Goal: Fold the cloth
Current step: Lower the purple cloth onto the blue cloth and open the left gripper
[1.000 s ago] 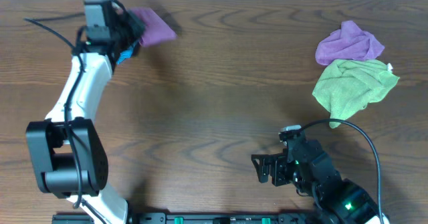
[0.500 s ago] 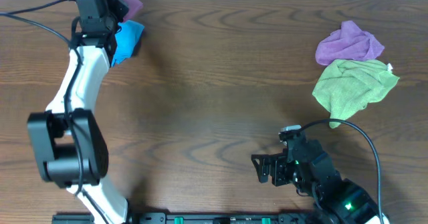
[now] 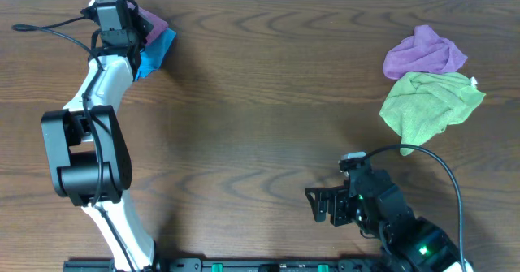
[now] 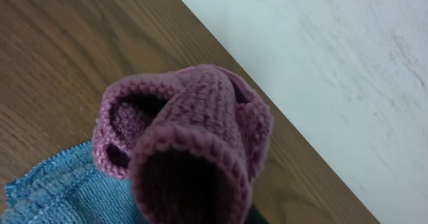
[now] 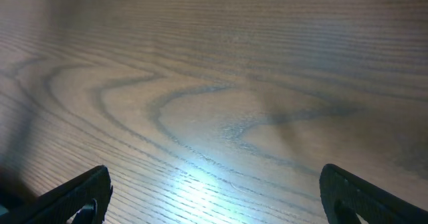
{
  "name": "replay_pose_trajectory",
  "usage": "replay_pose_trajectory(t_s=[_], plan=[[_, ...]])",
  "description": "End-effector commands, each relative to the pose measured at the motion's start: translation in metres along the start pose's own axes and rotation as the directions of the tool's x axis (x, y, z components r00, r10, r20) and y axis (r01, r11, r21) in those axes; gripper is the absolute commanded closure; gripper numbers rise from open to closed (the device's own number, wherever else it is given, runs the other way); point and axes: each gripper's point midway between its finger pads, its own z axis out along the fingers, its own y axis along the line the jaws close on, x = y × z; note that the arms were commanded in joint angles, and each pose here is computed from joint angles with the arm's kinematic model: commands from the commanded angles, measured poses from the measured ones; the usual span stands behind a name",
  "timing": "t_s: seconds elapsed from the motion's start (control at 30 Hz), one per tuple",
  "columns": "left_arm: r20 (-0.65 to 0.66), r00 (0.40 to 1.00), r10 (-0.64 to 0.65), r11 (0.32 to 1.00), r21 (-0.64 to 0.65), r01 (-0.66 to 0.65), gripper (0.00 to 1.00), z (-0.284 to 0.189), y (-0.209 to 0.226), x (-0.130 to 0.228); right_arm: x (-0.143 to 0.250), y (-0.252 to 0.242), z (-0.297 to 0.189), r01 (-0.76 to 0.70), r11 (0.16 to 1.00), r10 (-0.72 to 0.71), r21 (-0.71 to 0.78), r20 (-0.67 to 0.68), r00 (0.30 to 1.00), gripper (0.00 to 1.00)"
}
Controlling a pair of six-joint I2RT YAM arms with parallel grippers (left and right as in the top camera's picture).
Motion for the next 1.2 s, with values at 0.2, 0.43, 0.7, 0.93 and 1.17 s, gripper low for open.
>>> replay_pose_trajectory(t_s=[0.2, 0.43, 0.7, 0.93, 1.17], plan=[[-0.099, 0.995, -0.001, 0.997, -0.075, -0.006, 0.83, 0.007, 0.022, 0.024, -0.001, -0.002, 0.000, -0.017, 1.000, 0.017, 0.003, 0.005, 1.000, 0.01], [-0.199, 0.980, -0.008, 0.986, -0.167, -0.026, 0.38, 0.000, 0.046, 0.047, -0.001, -0.001, 0.000, -0.017, 1.000, 0.017, 0.003, 0.005, 1.000, 0.01], [-0.240, 0.971, -0.011, 0.983, -0.180, -0.033, 0.05, -0.018, 0.052, 0.041, -0.001, -0.002, 0.000, -0.017, 1.000, 0.017, 0.003, 0.005, 1.000, 0.01], [-0.230, 0.971, 0.058, 0.984, -0.149, -0.094, 0.05, -0.054, 0.037, 0.019, -0.001, -0.002, 0.000, -0.017, 1.000, 0.017, 0.003, 0.005, 1.000, 0.01], [-0.252, 0.941, 0.227, 0.967, -0.056, -0.248, 0.05, -0.113, 0.012, 0.001, -0.001, -0.002, 0.000, -0.017, 1.000, 0.017, 0.003, 0.005, 1.000, 0.01]])
